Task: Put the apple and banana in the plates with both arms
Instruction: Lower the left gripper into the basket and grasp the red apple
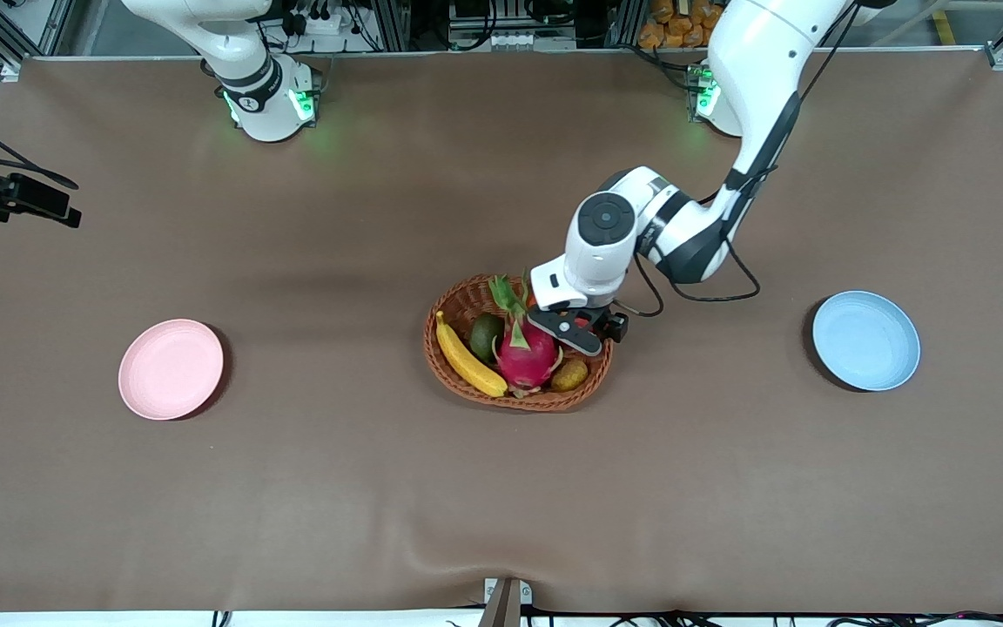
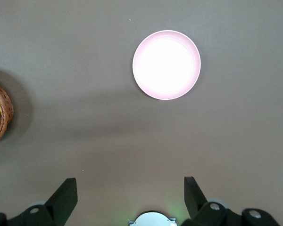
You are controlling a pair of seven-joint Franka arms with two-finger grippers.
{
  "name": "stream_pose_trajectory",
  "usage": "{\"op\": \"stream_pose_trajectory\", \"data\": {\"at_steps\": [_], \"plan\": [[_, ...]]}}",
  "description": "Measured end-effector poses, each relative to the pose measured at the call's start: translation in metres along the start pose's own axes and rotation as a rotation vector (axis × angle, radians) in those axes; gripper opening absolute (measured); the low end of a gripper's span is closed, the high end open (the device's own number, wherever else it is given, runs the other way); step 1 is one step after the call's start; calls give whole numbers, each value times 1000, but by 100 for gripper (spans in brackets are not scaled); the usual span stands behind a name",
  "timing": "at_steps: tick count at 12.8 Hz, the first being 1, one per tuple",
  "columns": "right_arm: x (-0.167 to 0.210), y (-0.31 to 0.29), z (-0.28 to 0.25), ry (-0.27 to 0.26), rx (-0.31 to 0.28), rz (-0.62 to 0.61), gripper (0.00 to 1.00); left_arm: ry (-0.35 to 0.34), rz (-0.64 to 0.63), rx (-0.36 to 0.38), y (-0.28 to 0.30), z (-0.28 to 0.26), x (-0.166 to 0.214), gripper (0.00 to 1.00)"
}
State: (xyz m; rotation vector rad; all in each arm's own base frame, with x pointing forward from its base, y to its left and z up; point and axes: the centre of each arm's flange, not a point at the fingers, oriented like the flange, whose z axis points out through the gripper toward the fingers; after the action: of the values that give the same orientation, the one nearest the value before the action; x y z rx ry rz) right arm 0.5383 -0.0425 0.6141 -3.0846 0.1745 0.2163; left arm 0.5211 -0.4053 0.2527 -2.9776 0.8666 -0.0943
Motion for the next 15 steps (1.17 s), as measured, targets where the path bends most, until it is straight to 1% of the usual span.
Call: {"op": "stream_pose_trajectory", "data": {"at_steps": [6, 10, 15], "plan": [[0, 1, 0, 0, 0, 2, 100, -11, 12, 6, 17, 9, -3, 100], [0, 1, 0, -1, 0, 2, 100, -6, 59, 51, 21, 18, -4, 100], [0, 1, 0, 0, 0, 2, 100, -3, 52, 70, 32, 30, 0, 100]]}}
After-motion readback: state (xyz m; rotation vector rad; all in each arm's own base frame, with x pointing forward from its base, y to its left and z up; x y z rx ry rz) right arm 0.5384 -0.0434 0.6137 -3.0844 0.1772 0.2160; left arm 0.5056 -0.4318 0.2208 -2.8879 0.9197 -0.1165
